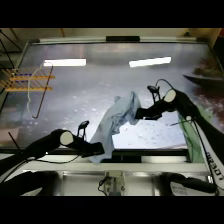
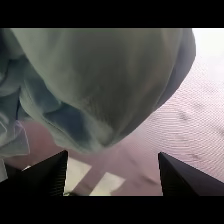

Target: Fold the shirts.

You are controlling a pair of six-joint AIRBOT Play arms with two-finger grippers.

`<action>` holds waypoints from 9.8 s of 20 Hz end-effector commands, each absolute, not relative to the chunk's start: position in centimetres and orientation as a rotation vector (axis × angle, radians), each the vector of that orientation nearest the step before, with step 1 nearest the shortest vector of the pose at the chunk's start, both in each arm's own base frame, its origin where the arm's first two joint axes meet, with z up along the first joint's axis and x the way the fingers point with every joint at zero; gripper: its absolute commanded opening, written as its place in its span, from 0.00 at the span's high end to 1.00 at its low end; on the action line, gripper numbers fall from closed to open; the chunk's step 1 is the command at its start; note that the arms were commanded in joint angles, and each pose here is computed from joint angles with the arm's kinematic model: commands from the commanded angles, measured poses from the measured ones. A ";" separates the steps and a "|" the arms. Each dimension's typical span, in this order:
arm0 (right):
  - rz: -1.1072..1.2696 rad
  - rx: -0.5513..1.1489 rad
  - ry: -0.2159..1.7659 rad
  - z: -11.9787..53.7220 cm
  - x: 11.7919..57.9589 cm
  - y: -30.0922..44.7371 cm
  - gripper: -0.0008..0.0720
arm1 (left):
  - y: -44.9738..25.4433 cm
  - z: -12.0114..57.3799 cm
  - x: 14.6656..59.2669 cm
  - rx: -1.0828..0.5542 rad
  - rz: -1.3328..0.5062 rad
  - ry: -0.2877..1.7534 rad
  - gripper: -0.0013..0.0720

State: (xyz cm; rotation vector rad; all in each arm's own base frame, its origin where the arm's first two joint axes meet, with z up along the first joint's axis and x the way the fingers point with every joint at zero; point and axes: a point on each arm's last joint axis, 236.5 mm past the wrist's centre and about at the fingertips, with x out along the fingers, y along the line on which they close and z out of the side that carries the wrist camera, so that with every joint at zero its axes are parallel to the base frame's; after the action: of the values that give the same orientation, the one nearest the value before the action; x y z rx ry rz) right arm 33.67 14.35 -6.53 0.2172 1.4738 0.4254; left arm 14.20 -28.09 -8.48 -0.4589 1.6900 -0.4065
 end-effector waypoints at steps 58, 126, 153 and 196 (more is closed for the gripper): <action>0.081 0.274 0.987 0.0 49.6 10.7 0.85 | -10.2 -3.5 37.6 -0.407 0.004 1.211 0.86; 0.118 0.005 0.011 44.0 37.4 0.2 0.89 | -9.0 41.9 32.5 -0.077 -0.326 0.227 0.93; 0.045 0.153 0.727 14.8 52.2 -4.0 0.89 | -5.3 14.7 45.6 0.021 -0.112 0.818 0.93; 0.172 0.415 1.543 -1.4 33.6 -2.5 0.32 | -6.2 -10.5 30.5 -0.727 -0.214 1.482 0.93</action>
State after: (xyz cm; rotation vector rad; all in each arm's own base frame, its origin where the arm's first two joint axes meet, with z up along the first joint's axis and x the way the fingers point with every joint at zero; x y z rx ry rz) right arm 35.14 -4.08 0.37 0.4344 1.4811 0.1211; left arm 30.58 -5.74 -10.74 -0.7271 1.4802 -0.1981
